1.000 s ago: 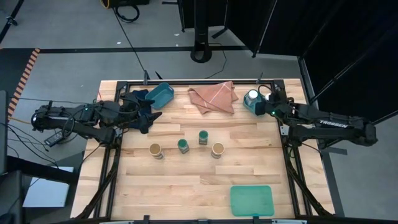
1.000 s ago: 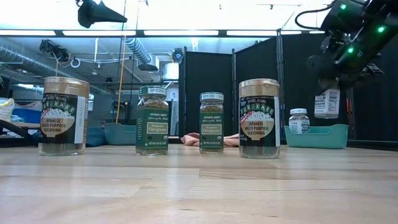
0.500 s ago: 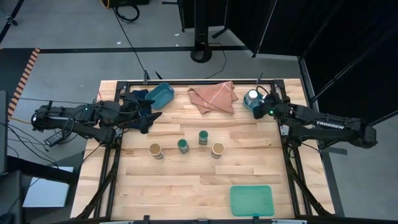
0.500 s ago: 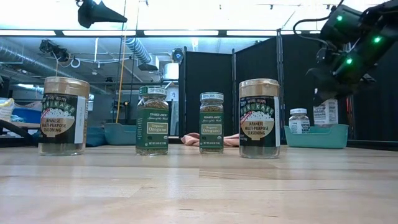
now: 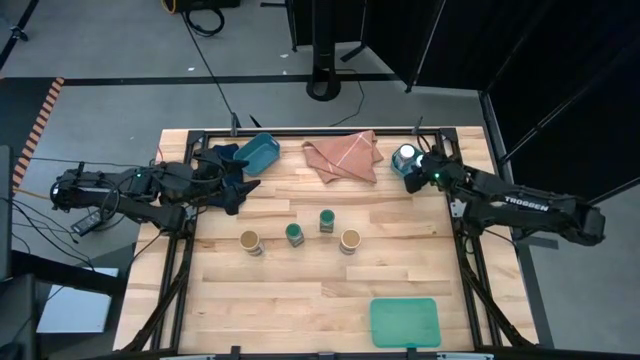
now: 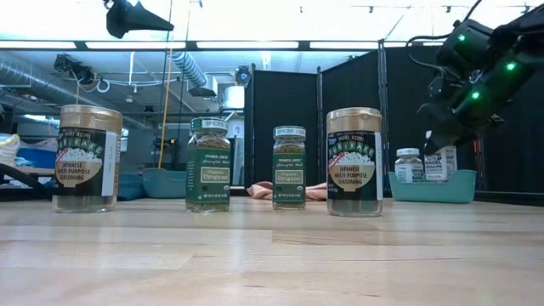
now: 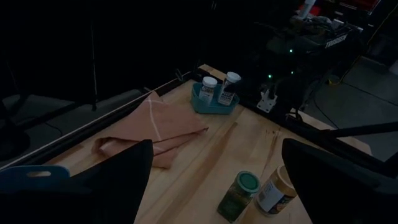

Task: Sort spices by type
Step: Put the white seasoning bottle into the green bin

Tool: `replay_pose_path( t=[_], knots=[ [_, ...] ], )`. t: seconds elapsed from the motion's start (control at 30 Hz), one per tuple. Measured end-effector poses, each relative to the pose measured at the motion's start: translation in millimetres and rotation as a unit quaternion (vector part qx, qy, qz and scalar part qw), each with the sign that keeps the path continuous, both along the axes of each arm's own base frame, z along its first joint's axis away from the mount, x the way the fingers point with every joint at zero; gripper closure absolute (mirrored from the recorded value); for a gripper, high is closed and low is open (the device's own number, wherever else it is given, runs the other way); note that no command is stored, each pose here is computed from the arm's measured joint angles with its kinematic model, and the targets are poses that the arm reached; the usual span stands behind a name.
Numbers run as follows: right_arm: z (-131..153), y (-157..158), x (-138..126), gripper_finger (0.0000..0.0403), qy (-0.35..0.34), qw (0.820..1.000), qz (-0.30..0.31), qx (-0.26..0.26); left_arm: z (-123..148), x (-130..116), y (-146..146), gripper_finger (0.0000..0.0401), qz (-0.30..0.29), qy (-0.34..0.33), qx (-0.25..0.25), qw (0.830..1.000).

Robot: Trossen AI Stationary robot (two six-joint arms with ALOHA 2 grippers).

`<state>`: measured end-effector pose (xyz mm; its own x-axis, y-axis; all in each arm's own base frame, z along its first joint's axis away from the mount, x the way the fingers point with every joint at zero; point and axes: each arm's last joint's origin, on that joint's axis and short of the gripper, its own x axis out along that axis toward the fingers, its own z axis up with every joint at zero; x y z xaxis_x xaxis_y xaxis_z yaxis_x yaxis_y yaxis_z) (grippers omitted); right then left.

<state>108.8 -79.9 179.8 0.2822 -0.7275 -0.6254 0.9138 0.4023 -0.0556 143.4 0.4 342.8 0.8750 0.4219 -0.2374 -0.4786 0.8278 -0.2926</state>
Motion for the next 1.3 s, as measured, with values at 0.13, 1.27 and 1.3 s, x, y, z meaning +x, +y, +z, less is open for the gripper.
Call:
replay_pose_path(
  t=[0.13,1.27,1.3],
  knots=[
    [0,-4,-1,0.0202,0.006,1.000,0.021,0.008,0,0,0,0.0038,0.000,0.000,0.000,1.000],
    [-3,-21,-6,0.0202,-0.007,1.000,-0.004,0.028,-2,0,0,0.0038,0.000,0.011,0.001,1.000],
    [-4,-22,-5,0.0202,-0.006,1.000,-0.004,0.029,-2,0,0,0.0038,0.000,0.011,0.001,1.000]
  ],
)
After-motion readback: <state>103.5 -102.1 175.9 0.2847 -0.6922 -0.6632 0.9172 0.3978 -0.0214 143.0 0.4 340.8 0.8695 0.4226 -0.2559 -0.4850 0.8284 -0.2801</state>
